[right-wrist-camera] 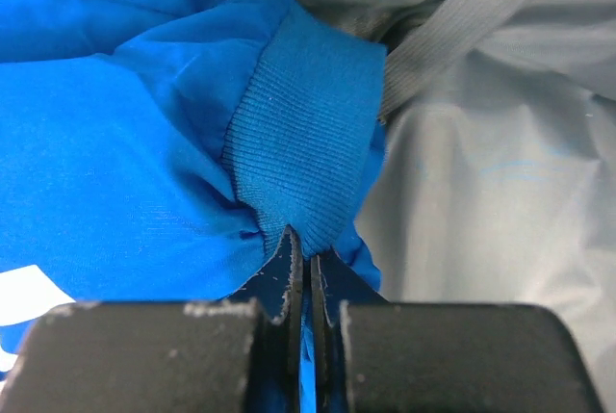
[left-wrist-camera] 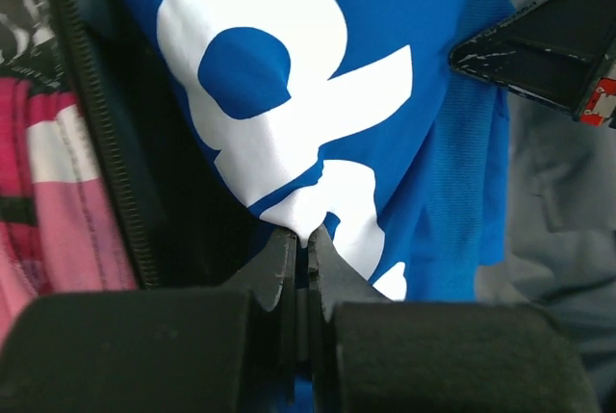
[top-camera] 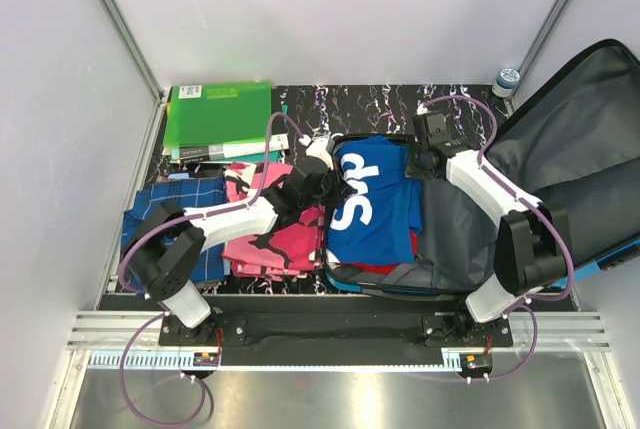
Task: Pack the luggage
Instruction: Place the clothes in the luggage.
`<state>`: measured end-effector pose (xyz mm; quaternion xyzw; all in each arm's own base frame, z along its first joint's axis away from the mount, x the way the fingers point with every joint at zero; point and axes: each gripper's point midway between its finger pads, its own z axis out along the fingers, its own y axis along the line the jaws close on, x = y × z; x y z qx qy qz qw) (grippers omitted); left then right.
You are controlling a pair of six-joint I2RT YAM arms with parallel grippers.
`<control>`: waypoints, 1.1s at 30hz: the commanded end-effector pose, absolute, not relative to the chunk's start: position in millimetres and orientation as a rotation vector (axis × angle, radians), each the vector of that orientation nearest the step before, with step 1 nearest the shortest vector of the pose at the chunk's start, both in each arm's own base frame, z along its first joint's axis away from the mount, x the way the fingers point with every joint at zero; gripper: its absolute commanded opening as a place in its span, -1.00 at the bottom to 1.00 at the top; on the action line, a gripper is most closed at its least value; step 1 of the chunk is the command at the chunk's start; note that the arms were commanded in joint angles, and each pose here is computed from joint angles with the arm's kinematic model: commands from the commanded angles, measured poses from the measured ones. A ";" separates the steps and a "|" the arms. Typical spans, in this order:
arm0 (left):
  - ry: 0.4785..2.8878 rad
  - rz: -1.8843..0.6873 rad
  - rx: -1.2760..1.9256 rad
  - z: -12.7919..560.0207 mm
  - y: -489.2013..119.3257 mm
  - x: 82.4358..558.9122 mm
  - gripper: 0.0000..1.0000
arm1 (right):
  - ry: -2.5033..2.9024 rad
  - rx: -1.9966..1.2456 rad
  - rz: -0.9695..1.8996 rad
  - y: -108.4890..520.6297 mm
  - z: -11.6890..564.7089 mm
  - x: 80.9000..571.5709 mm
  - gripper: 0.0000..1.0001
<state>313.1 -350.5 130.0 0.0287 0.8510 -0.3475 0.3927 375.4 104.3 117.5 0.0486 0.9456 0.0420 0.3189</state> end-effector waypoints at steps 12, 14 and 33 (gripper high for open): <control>2.125 -0.730 0.140 152.3 -325.1 331.6 0.58 | 2.350 0.144 0.158 102.7 173.5 393.2 0.66; 2.114 -0.695 0.160 163.3 -317.3 329.6 0.67 | 2.338 0.150 0.196 105.8 183.6 385.9 0.67; 2.089 -0.513 -0.124 158.8 -144.8 325.2 0.98 | 2.554 0.015 0.511 209.5 89.8 353.0 0.68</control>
